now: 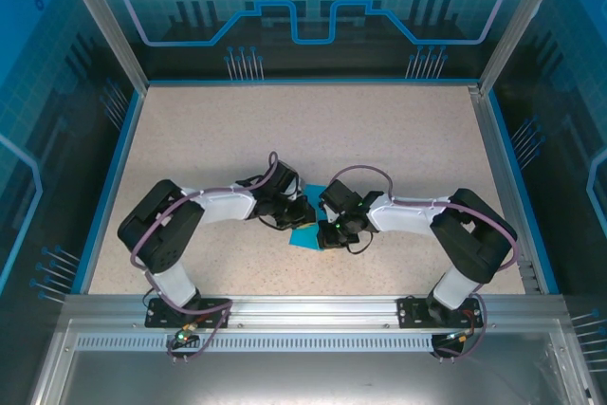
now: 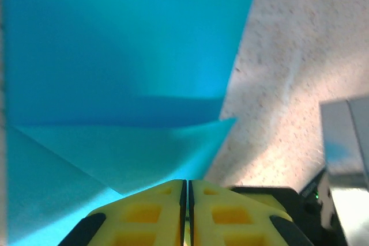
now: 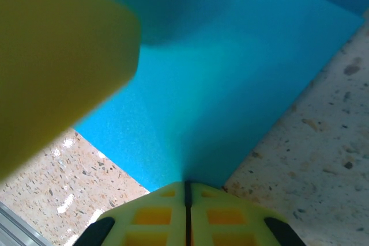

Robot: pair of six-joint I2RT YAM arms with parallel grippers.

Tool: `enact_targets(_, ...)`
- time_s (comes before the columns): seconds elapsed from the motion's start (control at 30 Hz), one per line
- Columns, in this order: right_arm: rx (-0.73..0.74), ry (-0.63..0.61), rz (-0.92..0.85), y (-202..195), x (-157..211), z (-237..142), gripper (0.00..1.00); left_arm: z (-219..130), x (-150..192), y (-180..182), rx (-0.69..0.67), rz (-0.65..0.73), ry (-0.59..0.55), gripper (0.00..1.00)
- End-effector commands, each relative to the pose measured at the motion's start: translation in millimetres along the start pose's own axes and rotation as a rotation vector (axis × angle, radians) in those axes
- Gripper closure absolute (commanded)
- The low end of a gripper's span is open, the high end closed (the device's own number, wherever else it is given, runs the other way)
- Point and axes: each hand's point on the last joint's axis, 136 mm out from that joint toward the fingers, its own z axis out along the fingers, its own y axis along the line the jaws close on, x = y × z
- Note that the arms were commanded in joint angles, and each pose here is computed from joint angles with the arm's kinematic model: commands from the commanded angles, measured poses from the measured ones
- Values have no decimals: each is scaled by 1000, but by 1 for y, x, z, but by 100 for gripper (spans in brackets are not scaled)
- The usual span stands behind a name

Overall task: Fold a paper plane with a square sheet of paper (pick it up from the middle)
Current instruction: Fold the triangle a second time at the center of the table.

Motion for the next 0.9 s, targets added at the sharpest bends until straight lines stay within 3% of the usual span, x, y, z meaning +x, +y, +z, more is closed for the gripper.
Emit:
enact_targets(0.0,110,72,35,-27,23,12,92,1,13,1,10,-18,16,87)
enact_targets(0.47,117,75,40,-28,23,13,92,21,34,16,-20,-54,66,88)
enact_targets(0.87,216,142,34,-49,39,19,92,23,25,54,-205,-34,-2,88)
